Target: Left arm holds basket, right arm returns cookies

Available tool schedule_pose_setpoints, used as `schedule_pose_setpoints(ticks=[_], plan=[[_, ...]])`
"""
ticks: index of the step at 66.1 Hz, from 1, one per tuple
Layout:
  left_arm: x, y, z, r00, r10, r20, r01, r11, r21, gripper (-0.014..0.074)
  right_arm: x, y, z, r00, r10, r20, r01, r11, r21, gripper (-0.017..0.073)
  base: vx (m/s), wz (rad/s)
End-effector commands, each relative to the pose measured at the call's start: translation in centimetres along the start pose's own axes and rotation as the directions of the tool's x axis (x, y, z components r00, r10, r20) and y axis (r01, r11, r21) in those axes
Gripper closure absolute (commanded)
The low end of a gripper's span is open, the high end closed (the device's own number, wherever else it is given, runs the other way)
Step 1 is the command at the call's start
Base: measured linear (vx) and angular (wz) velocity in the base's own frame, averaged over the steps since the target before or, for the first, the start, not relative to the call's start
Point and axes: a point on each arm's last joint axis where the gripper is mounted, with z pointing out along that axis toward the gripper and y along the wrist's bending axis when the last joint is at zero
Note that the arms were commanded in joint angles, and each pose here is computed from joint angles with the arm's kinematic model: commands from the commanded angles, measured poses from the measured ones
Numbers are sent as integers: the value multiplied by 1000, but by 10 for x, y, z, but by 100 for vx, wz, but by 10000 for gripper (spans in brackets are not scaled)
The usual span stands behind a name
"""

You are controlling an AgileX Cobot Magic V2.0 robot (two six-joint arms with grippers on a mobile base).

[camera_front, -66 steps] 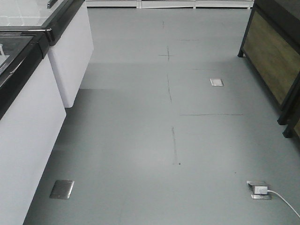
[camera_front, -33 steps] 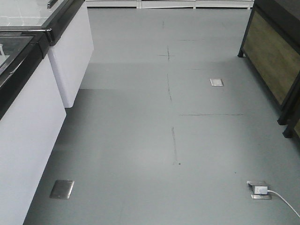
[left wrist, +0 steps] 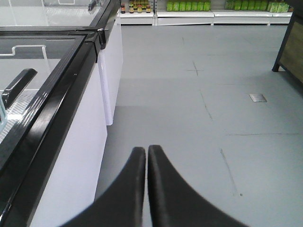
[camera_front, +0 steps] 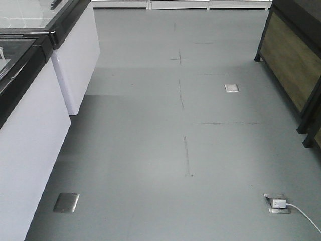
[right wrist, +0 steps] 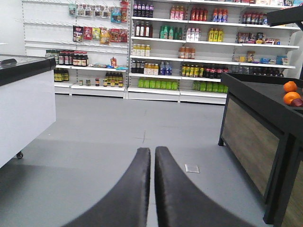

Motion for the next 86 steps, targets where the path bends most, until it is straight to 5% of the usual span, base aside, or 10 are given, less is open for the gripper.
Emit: schedule_pose_setpoints(ticks=[1,26,61,74,82,86], plan=[[-17,-2,-2,995,-8,95,6,1000,19,599,-1,0,-1,998,-9,67,8,1000,4,562,0,0],[-19,-3,-2,994,-5,110,3,1000,21,548,-1,0,-1,998,-9,67,8,1000,4,562,0,0],[-19,-3,-2,994,-5,111,3,1000,21,190,-1,0,-1,998,-9,67,8,1000,4,562,0,0],[-23,-3,-2,987,19,158,-23,1000,22,150,-1,0,-1,998,-9,67,8,1000,4,562,0,0],[-25,-3,-3,984,-5,178,0,1000,31,150,-1,0,-1,998,-9,67,8,1000,4,562,0,0],[-23,-3,-2,986,-61,154,55,998,38,150,-1,0,-1,998,-9,67,8,1000,4,562,0,0]])
